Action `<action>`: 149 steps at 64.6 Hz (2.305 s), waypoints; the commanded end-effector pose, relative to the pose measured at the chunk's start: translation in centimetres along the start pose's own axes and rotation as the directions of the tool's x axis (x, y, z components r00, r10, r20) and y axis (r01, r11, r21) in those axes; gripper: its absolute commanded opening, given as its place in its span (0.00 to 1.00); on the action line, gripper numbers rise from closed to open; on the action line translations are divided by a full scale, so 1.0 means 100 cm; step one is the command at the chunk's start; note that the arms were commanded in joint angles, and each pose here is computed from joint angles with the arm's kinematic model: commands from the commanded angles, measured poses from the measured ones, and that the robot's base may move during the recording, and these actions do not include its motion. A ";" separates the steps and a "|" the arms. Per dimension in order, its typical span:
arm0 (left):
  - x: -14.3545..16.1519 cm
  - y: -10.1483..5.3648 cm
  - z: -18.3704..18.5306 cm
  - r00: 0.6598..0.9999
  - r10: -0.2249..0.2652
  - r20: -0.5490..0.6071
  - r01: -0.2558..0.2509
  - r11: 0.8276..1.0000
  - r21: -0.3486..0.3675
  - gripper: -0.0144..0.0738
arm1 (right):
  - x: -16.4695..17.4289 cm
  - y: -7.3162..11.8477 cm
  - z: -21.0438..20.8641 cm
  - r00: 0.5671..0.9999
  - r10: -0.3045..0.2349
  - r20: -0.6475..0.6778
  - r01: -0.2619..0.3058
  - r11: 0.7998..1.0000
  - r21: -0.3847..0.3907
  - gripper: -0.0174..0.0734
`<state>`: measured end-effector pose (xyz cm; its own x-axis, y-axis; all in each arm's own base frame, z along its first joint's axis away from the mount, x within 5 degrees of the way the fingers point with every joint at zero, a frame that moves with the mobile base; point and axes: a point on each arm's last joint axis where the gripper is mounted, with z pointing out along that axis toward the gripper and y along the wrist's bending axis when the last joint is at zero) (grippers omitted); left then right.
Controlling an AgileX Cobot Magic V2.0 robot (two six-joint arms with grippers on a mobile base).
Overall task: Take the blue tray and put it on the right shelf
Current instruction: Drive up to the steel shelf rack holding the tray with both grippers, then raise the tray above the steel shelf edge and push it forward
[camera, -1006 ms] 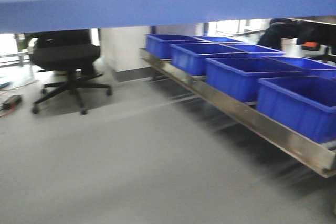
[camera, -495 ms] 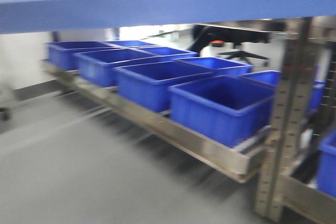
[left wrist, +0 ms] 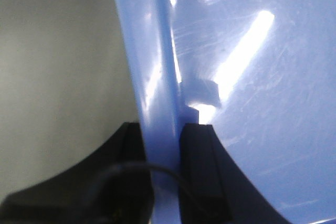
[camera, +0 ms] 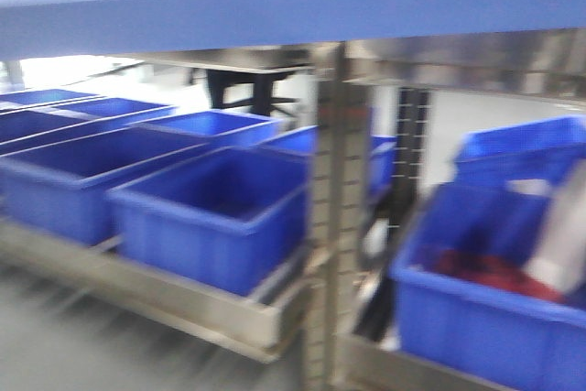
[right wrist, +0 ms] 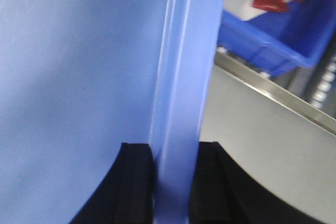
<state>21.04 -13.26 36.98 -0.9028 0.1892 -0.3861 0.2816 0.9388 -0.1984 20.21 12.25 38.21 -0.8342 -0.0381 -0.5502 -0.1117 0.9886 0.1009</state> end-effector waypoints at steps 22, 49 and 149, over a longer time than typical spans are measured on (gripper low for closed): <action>0.001 -0.009 -0.014 0.998 0.037 0.051 -0.041 0.997 0.070 0.11 | -0.012 0.004 -0.017 0.989 -0.016 0.144 0.027 0.997 -0.071 0.25; 0.001 -0.009 -0.014 0.998 0.037 0.051 -0.041 0.997 0.070 0.11 | -0.012 0.004 -0.017 0.989 -0.016 0.144 0.027 0.997 -0.071 0.25; 0.001 -0.009 -0.014 0.998 0.037 0.051 -0.041 0.997 0.070 0.11 | -0.012 0.004 -0.017 0.989 -0.016 0.144 0.027 0.997 -0.071 0.25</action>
<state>21.03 -13.27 36.98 -0.9031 0.1888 -0.3856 0.2816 0.9384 -0.2001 20.22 12.23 38.22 -0.8335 -0.0388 -0.5511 -0.1115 0.9888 0.0991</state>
